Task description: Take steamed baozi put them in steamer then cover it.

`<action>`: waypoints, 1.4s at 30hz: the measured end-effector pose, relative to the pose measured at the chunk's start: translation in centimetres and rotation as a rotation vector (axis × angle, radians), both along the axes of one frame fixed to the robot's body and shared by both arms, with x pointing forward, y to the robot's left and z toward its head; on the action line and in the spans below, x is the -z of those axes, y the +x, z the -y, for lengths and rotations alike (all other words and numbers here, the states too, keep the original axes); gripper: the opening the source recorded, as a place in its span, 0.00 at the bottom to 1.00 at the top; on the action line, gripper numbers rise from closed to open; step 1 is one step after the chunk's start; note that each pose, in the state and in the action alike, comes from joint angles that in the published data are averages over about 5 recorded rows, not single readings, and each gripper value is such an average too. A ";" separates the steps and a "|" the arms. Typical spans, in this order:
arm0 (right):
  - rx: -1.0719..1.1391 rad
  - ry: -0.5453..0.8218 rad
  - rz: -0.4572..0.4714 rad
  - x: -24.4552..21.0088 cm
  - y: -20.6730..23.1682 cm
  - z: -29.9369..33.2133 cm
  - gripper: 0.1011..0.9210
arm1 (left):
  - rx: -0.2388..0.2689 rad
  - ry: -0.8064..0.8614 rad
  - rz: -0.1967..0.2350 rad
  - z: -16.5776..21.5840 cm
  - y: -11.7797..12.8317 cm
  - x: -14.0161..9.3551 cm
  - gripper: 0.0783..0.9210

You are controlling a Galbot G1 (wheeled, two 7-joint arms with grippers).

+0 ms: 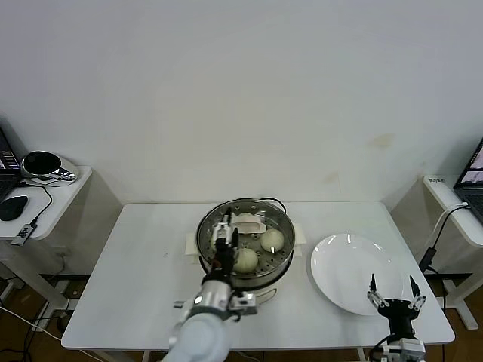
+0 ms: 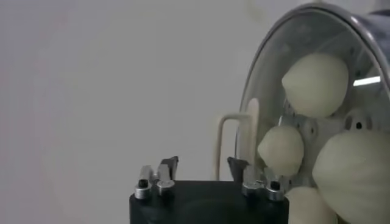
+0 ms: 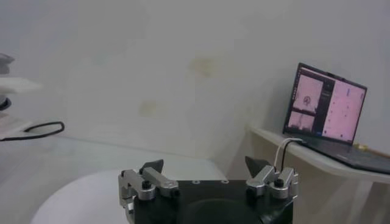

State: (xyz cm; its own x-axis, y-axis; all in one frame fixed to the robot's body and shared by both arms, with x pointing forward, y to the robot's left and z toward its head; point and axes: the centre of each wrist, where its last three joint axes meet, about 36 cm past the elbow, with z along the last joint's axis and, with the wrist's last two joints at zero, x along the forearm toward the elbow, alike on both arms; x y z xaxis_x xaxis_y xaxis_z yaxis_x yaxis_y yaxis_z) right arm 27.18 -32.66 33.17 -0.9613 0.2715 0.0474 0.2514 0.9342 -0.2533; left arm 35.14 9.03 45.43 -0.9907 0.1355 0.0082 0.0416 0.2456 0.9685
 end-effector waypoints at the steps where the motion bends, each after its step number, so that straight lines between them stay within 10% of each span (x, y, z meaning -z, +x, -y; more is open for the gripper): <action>1: -0.003 0.000 -0.001 0.0 0.0 0.0 0.88 | 0.004 -0.034 -0.002 -0.8 -0.5 -0.2 0.84; 9: -0.053 0.014 -0.006 0.4 -0.3 -0.6 0.88 | 0.017 -0.443 -0.063 -7.7 -4.3 0.7 0.88; 22: -0.230 0.058 -0.043 1.7 -2.1 -2.5 0.88 | -0.178 -1.057 -0.221 -14.3 -10.3 6.4 0.88; 42: -0.376 0.118 -0.111 2.8 -4.3 -7.2 0.88 | -0.323 -1.242 -0.230 -18.2 -12.8 10.9 0.88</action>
State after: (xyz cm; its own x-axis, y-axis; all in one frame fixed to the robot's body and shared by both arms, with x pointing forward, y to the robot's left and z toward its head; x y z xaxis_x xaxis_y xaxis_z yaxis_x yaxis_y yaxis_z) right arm 22.92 -25.50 30.37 -0.9797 -0.1118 0.1664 -0.1365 0.9799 -0.1452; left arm 22.35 27.23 34.55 -0.9724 -0.0674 0.2234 -0.0535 0.9963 0.0676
